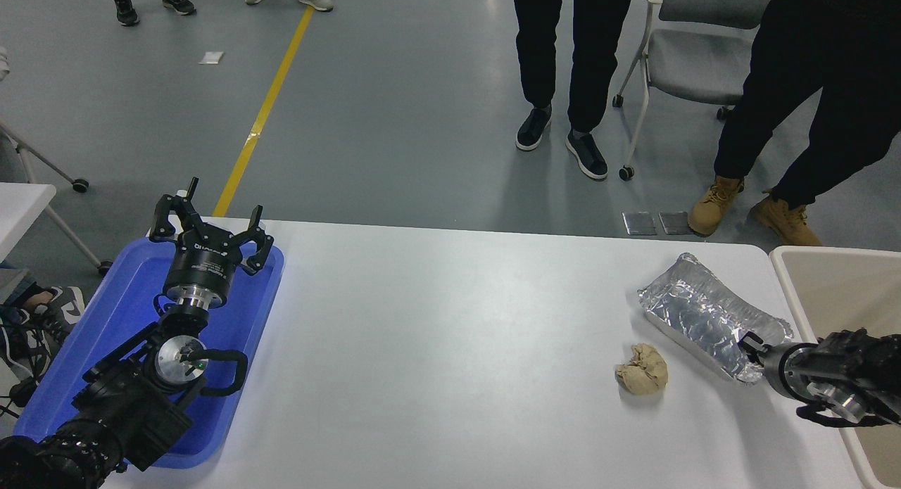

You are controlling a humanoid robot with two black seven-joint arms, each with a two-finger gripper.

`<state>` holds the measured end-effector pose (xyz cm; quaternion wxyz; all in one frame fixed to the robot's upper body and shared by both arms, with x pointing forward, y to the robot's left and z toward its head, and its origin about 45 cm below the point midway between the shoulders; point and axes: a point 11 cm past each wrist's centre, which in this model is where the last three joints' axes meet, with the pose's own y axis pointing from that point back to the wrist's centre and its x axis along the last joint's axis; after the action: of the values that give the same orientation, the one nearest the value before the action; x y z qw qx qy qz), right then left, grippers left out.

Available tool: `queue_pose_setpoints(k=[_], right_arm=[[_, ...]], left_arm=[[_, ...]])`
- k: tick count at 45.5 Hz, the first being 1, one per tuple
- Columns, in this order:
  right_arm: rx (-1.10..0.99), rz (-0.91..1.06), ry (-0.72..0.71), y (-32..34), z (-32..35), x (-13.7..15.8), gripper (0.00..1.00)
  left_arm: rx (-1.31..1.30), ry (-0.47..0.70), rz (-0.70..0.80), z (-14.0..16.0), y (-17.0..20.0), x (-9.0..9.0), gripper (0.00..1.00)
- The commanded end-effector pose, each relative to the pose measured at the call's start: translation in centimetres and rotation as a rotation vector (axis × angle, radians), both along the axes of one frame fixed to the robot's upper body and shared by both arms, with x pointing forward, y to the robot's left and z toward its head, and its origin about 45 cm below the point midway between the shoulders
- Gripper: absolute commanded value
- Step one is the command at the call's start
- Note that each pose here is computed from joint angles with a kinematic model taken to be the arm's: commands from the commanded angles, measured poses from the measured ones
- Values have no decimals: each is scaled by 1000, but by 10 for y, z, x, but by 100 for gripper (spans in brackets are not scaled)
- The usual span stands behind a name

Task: Pick up foil plate and place in dustbin

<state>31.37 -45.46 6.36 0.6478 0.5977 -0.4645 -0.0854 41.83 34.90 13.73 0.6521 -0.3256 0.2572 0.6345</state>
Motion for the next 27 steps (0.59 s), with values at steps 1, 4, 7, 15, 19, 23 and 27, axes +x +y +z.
queue_pose_setpoints(k=[1, 4, 7, 15, 19, 23, 27], right_arm=[[-13, -11, -33, -14, 26, 14, 0], [-13, -14, -41, -20, 40, 19, 0], [-19, -1, -38, -25, 55, 22, 0], [-12, 36, -67, -25, 107, 38, 0], [-21, 58, -73, -23, 128, 43, 0], [-29, 85, -74, -20, 149, 49, 0], [-28, 90, -82, -22, 168, 50, 0]], left_arm=[[-1, 1, 1, 0, 0, 0, 100], [0, 0, 0, 0, 0, 0, 100], [0, 1, 0, 0, 0, 0, 100], [0, 0, 0, 0, 0, 0, 100], [-1, 1, 1, 0, 0, 0, 100], [0, 0, 0, 0, 0, 0, 100], [0, 0, 0, 0, 0, 0, 100]])
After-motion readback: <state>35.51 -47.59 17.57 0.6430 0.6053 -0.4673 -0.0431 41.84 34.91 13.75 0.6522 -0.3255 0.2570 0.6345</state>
